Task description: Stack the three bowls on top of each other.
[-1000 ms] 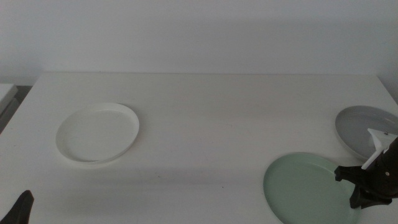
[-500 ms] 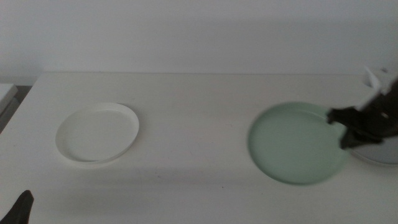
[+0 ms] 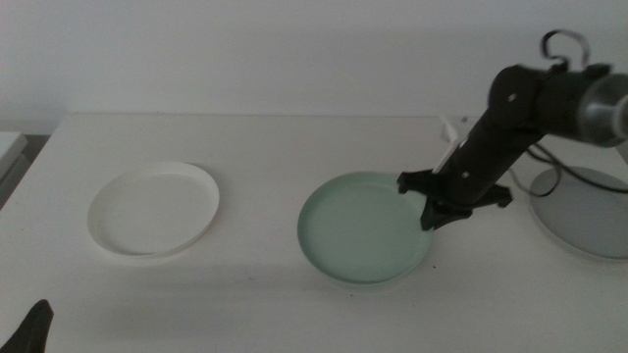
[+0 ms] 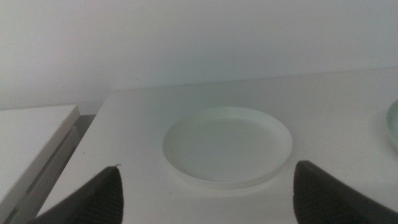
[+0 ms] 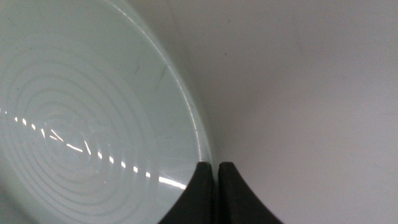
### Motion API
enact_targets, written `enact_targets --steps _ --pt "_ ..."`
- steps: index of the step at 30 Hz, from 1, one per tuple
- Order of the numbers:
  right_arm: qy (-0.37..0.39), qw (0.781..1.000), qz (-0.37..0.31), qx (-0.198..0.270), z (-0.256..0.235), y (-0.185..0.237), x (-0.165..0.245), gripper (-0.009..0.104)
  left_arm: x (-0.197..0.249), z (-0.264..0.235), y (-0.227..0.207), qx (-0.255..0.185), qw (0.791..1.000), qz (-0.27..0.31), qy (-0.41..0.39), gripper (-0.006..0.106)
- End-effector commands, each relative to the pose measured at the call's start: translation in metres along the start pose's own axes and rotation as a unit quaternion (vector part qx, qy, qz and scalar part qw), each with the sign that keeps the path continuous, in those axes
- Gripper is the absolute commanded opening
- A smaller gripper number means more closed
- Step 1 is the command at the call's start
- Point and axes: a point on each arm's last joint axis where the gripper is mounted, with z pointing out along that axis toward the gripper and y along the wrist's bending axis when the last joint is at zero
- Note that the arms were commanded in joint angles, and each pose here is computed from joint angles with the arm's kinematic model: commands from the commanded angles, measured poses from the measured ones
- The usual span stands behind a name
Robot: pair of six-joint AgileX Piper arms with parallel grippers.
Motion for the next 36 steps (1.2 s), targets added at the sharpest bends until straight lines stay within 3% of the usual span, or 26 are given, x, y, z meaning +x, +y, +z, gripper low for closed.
enact_targets --steps 1,8,10,13,16,18,21,25,28,32,36 --pt "0.001 1.000 -0.007 -0.008 0.012 0.005 -0.004 -0.002 -0.001 0.000 0.000 -0.001 1.000 -0.006 -0.008 0.094" --pt "0.021 1.000 -0.010 -0.022 0.029 0.004 -0.004 -0.002 -0.001 0.000 0.000 -0.001 1.000 -0.006 -0.007 0.094" --pt "0.019 1.000 -0.012 -0.019 0.029 0.003 -0.004 0.003 -0.001 0.000 0.000 -0.001 1.000 -0.006 -0.007 0.094" --pt "0.016 1.000 -0.015 -0.017 0.029 0.003 -0.005 0.023 -0.001 0.000 0.000 -0.001 1.000 -0.006 -0.007 0.094" --pt "0.022 0.999 -0.030 -0.019 0.020 0.005 -0.007 0.051 -0.001 0.000 0.000 -0.001 1.000 -0.006 -0.007 0.094" --pt "0.019 0.999 -0.045 -0.014 -0.001 0.002 -0.013 0.066 -0.001 0.000 0.000 -0.001 1.000 -0.006 -0.007 0.094" --pt "-0.012 0.998 -0.054 0.013 -0.050 -0.015 -0.024 0.080 -0.001 0.000 0.000 -0.001 1.000 -0.006 -0.009 0.094" --pt "-0.097 0.991 -0.027 0.085 -0.128 -0.061 -0.038 0.081 -0.001 0.000 0.000 -0.001 1.000 -0.006 -0.009 0.094" --pt "-0.129 0.980 0.038 0.146 -0.169 -0.120 -0.038 0.081 -0.001 0.000 0.000 -0.001 1.000 -0.006 -0.009 0.094" --pt "-0.135 0.968 0.141 0.156 -0.186 -0.198 -0.026 0.079 -0.001 0.000 0.000 -0.001 1.000 -0.006 -0.009 0.094" --pt "-0.117 0.959 0.215 0.146 -0.171 -0.257 -0.019 0.070 -0.001 0.000 0.000 -0.001 1.000 -0.006 -0.009 0.094"
